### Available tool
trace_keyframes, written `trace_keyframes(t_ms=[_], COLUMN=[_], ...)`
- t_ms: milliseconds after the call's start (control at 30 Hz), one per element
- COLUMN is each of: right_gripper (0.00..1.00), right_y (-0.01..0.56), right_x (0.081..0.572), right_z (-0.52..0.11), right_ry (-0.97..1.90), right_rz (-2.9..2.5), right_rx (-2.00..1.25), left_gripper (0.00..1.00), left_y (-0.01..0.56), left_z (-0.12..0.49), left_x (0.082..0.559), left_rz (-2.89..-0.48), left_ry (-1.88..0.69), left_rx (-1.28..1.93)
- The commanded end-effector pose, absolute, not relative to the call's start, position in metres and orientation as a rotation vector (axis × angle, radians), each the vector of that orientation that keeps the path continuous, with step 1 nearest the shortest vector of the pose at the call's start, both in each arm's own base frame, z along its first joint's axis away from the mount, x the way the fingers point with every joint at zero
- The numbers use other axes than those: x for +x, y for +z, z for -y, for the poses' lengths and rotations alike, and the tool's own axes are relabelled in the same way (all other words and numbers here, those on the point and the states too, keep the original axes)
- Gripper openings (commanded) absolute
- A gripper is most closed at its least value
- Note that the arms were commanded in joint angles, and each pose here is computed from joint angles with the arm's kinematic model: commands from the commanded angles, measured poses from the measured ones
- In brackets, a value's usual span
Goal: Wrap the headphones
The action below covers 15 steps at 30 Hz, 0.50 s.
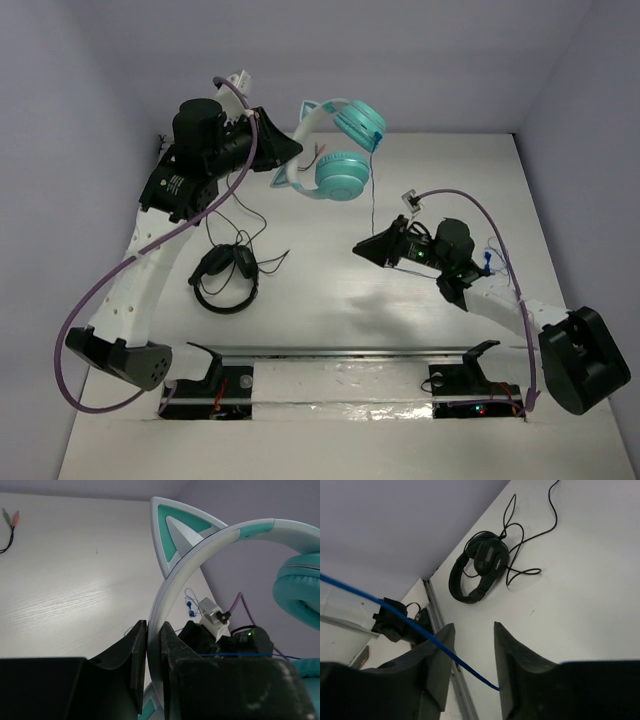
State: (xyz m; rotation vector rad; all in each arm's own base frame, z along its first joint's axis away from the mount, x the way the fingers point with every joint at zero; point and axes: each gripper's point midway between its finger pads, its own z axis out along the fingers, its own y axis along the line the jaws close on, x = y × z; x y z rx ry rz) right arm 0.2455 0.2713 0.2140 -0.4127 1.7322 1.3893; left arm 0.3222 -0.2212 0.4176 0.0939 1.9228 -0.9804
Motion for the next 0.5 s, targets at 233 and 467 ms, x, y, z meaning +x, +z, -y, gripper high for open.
trace_keyframes(t_ms=[233,467], right_gripper=[0.13,0.06], right_y=[0.199,0.195], right_x=[0.244,0.269], right_z=[-0.281,-0.26], right_ry=[1.302,1.075], right_rz=[-1.828,-1.909], right_rx=[-0.243,-0.114], left_gripper=[0.0,0.0], left_y=[0.435,0.353], left_z=[0.238,0.249], left_x=[0.355,0.367], left_rz=[-1.741,-1.84], left_ry=[-1.198,-1.262], left_rx=[-0.134,-0.283])
